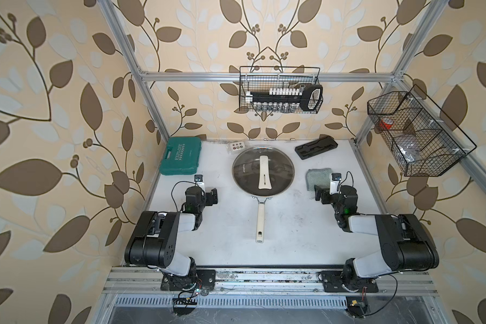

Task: Wipe the pot lid with a cloth
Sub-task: Pick up the cleaning item at the center of the board.

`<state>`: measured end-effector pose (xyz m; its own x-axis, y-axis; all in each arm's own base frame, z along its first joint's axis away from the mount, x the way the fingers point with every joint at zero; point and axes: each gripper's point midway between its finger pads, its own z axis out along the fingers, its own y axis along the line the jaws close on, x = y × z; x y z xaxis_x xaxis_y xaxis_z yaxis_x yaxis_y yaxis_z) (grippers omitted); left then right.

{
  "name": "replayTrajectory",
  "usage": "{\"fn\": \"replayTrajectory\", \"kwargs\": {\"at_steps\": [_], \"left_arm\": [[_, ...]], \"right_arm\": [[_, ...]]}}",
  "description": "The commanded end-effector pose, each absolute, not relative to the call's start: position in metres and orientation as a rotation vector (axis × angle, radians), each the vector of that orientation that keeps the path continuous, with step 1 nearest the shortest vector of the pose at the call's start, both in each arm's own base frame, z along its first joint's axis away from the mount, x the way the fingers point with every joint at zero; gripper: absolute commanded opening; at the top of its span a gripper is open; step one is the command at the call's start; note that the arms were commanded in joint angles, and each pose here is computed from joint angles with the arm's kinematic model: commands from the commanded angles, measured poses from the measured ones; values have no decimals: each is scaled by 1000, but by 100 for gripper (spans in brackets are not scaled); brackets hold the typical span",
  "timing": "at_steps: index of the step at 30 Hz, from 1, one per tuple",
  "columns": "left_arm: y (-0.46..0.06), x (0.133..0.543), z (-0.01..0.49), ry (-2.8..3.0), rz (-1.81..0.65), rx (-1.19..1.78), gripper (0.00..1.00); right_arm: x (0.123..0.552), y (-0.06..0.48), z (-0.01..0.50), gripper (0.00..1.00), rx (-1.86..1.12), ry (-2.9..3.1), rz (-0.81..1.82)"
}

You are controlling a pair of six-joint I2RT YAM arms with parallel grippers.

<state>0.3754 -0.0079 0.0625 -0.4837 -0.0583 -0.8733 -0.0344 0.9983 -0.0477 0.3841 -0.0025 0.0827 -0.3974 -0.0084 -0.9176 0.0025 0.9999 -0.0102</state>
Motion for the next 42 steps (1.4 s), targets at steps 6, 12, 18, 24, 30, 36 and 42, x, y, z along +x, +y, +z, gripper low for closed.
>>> {"fn": "replayTrajectory", "kwargs": {"at_steps": [6, 12, 18, 24, 30, 36, 42], "left_arm": [[-8, 385, 75, 2031, -22, -47, 99], [-8, 385, 76, 2031, -22, -47, 99], [-8, 384, 76, 2031, -21, -47, 99], [-8, 383, 77, 2022, -15, -47, 99], [17, 391, 104, 2051, 132, -200, 99], [11, 398, 121, 2225, 95, -234, 99], [9, 402, 117, 2469, 100, -361, 99]], "right_arm": [[392, -2, 89, 99, 6, 1961, -10], [392, -2, 89, 99, 6, 1960, -10], [391, -2, 89, 99, 6, 1960, -9], [391, -2, 91, 99, 6, 1951, -11], [395, -5, 99, 99, 20, 1981, -34], [399, -8, 112, 99, 72, 2079, -132], [400, -12, 110, 99, 140, 2254, -238]]}}
